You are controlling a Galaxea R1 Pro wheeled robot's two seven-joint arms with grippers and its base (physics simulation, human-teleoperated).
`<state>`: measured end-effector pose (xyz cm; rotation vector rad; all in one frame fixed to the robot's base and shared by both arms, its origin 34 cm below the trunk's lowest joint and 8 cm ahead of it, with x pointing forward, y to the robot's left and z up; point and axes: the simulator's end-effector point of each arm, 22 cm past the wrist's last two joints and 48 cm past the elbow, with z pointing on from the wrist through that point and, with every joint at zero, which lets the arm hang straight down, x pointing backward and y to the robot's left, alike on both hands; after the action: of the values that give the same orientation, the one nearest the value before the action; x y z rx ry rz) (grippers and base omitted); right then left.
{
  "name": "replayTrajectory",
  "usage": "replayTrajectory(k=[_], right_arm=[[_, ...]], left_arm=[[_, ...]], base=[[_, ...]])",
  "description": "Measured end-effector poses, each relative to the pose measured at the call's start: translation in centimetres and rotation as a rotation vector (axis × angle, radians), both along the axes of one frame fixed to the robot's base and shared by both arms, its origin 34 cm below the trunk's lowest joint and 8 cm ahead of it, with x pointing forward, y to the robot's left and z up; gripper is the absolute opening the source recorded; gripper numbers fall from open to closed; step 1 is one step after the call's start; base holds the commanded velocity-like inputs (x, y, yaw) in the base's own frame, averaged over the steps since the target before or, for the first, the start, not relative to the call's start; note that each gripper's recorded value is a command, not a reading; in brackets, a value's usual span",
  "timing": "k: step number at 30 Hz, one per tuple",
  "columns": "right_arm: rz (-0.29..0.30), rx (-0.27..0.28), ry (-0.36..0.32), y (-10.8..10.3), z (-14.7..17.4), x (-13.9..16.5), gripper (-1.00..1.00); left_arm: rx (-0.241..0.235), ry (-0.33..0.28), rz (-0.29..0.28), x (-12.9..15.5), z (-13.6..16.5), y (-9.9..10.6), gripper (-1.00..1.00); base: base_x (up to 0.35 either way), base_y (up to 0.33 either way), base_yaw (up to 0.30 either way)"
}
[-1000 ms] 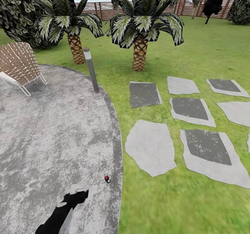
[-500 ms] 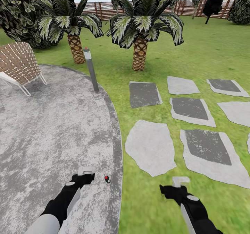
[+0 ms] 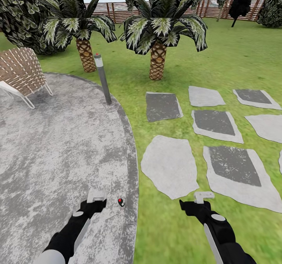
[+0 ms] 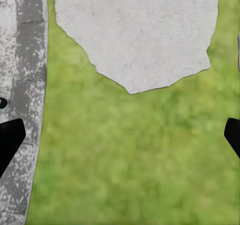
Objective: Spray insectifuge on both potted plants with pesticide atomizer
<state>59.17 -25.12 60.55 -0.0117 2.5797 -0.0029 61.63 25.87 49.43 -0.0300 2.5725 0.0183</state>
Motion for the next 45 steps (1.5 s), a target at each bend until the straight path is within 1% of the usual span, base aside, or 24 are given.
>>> replayTrajectory(k=[3,6,8,13,19,26,40,45], right_arm=[[0.002,0.001,-0.001,0.1,0.0,0.0,1.00],[0.005,0.002,-0.030,0.2,1.0,0.8,1.00],[0.005,0.003,-0.037,0.2,1.3,1.0,1.00],[0.005,0.003,-0.038,0.2,1.3,1.1,1.00],[0.006,0.005,-0.035,0.2,1.0,1.0,1.00],[0.007,0.008,-0.039,0.3,1.0,1.1,1.00],[0.007,0.009,-0.041,0.3,1.0,1.1,1.00],[0.007,0.009,-0.041,0.3,1.0,1.1,1.00]], left_arm=[[0.002,-0.002,0.001,-0.1,0.0,0.1,1.00],[0.001,-0.002,0.003,-0.1,-0.1,0.1,1.00],[0.000,-0.001,0.004,-0.2,-0.1,0.1,1.00],[0.000,0.003,0.005,-0.4,-0.4,0.1,1.00],[-0.001,0.010,0.006,-0.6,-0.6,0.1,1.00],[-0.002,0.012,0.008,-0.7,-0.8,0.1,1.00],[0.000,0.012,0.006,-0.7,-0.7,0.1,1.00],[-0.001,0.012,0.007,-0.7,-0.8,0.1,1.00]], base=[[0.000,-0.007,0.000],[0.000,-0.132,0.066],[0.000,-0.178,0.152],[0.000,-0.136,0.204],[0.000,-0.021,0.212],[0.006,-0.005,0.049],[0.225,-0.212,0.001],[0.048,-0.043,-0.008]])
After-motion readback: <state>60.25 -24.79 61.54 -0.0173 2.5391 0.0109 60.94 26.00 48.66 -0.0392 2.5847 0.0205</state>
